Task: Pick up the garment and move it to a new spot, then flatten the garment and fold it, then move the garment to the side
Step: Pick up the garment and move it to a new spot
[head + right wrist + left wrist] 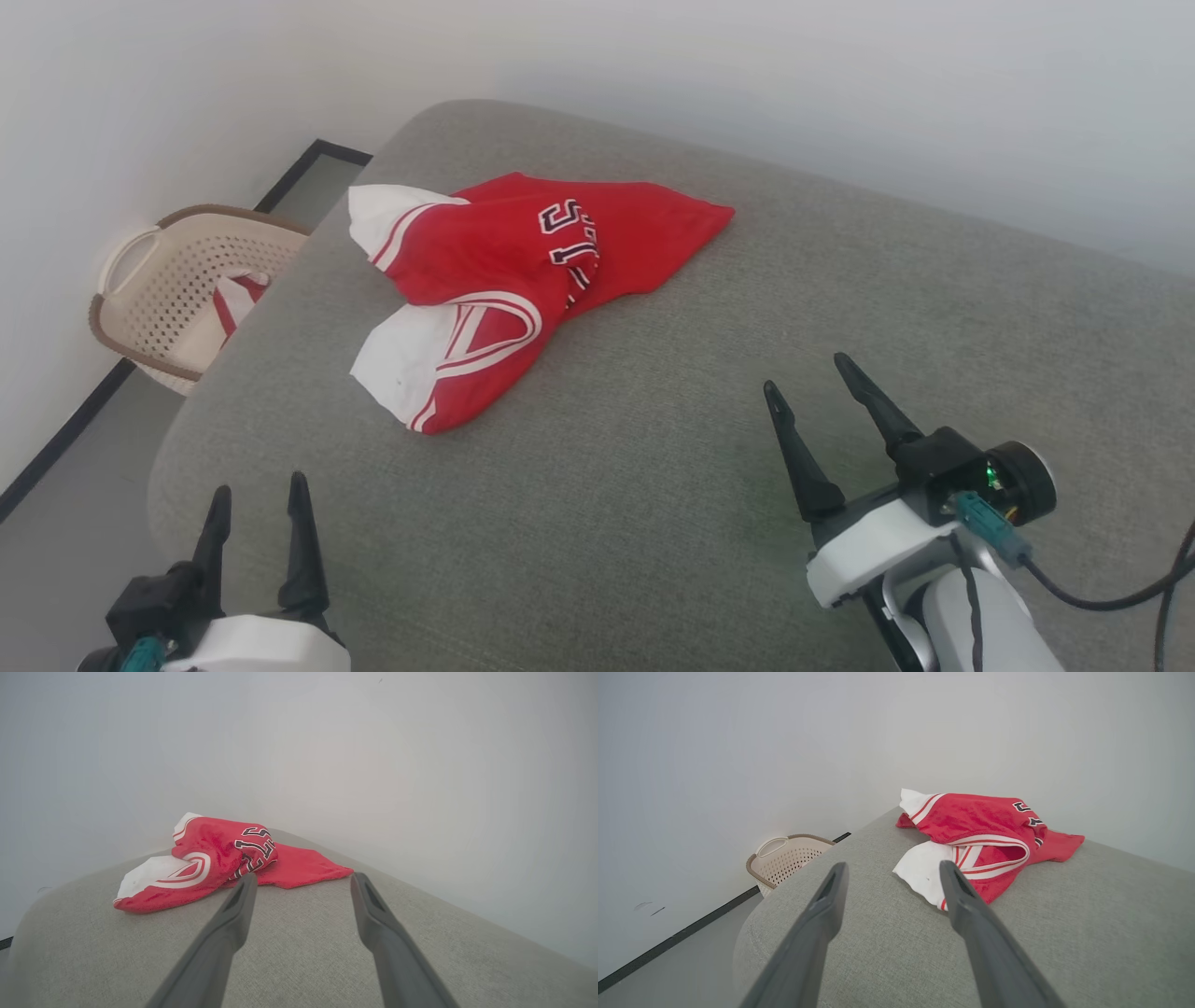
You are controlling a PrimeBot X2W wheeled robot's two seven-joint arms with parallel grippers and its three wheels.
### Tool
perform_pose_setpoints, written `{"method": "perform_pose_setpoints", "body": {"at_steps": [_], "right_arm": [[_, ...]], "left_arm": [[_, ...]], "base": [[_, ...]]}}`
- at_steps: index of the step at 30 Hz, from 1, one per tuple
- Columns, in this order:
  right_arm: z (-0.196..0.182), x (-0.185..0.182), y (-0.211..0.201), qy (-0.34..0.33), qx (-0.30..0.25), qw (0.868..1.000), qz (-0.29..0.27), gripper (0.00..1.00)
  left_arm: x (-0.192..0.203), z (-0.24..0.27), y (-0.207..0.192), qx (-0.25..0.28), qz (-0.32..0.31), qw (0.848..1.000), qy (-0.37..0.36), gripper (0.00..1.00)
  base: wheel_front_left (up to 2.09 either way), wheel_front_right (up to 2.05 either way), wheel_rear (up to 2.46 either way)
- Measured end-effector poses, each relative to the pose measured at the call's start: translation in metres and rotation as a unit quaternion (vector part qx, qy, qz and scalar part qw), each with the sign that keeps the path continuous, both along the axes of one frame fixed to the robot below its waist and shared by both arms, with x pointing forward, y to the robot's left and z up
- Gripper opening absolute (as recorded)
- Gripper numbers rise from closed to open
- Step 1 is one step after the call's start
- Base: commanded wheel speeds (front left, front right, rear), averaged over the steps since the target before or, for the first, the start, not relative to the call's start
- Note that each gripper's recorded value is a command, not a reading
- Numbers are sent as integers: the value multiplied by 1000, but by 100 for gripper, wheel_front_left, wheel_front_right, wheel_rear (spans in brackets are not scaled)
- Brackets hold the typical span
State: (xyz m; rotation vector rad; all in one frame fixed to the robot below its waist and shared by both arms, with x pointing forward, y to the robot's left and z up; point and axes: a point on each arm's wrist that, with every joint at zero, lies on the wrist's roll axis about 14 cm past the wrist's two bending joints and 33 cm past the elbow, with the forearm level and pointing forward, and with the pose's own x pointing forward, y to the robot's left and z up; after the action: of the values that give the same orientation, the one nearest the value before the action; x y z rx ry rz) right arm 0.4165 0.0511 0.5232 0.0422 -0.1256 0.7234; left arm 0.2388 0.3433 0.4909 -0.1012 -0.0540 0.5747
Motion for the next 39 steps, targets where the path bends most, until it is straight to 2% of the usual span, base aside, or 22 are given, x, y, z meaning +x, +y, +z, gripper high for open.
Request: {"method": "perform_pose_setpoints", "body": {"at_steps": [6, 10, 11, 12, 15, 18, 20, 22, 24, 25, 27, 30, 34, 35, 37, 39], "right_arm": [[0, 1, 1, 1, 1, 1000, 2, 100], [-1, 11, -17, 1, 2, 1000, -25, 100], [-1, 11, -17, 1, 2, 1000, -25, 100], [-3, 17, -31, 2, 0, 999, -43, 100], [-7, 27, -54, 4, -3, 997, -74, 100], [-13, 32, -71, 10, -5, 995, -97, 100], [-19, 35, -87, 16, -7, 993, -119, 100], [-24, 37, -101, 23, -9, 990, -137, 100], [-29, 39, -113, 27, -12, 988, -153, 100], [-31, 39, -120, 29, -13, 986, -161, 100], [-34, 41, -131, 33, -14, 984, -177, 100], [-41, 47, -151, 39, -17, 978, -203, 100], [-56, 51, -172, 55, -23, 971, -232, 100], [-66, 52, -180, 66, -27, 968, -242, 100], [-73, 55, -187, 71, -33, 965, -250, 100], [-79, 58, -192, 76, -36, 963, -256, 100]], "left_arm": [[4, -1, -3, -9, -6, 1000, -4, 100], [44, 15, -15, 18, -61, 998, -15, 100], [44, 15, -15, 18, -61, 998, -15, 100], [73, 25, -21, 37, -98, 994, -20, 100], [118, 39, -23, 68, -140, 988, -20, 100], [147, 41, -23, 70, -159, 985, -15, 100], [173, 33, -22, 75, -179, 981, 15, 100], [196, 18, -16, 49, -183, 980, 55, 100], [213, -6, -11, 24, -190, 973, 129, 100], [221, -15, -9, -7, -187, 971, 148, 100], [233, -36, -8, -74, -183, 960, 199, 100], [252, -51, -7, -132, -183, 943, 244, 100], [263, -85, -16, -216, -188, 908, 308, 100], [263, -105, -21, -235, -191, 889, 345, 100], [266, -119, -21, -265, -187, 873, 366, 100], [272, -127, -19, -272, -184, 863, 385, 100]], "base": [[0, 0, 0], [0, 0, 0], [0, 0, 0], [0, 0, 0], [0, 0, 0], [0, 0, 0], [0, 0, 0], [0, 0, 0], [0, 0, 0], [0, 0, 0], [0, 0, 0], [0, 0, 0], [0, 0, 0], [0, 0, 0], [0, 0, 0], [0, 0, 0]]}}
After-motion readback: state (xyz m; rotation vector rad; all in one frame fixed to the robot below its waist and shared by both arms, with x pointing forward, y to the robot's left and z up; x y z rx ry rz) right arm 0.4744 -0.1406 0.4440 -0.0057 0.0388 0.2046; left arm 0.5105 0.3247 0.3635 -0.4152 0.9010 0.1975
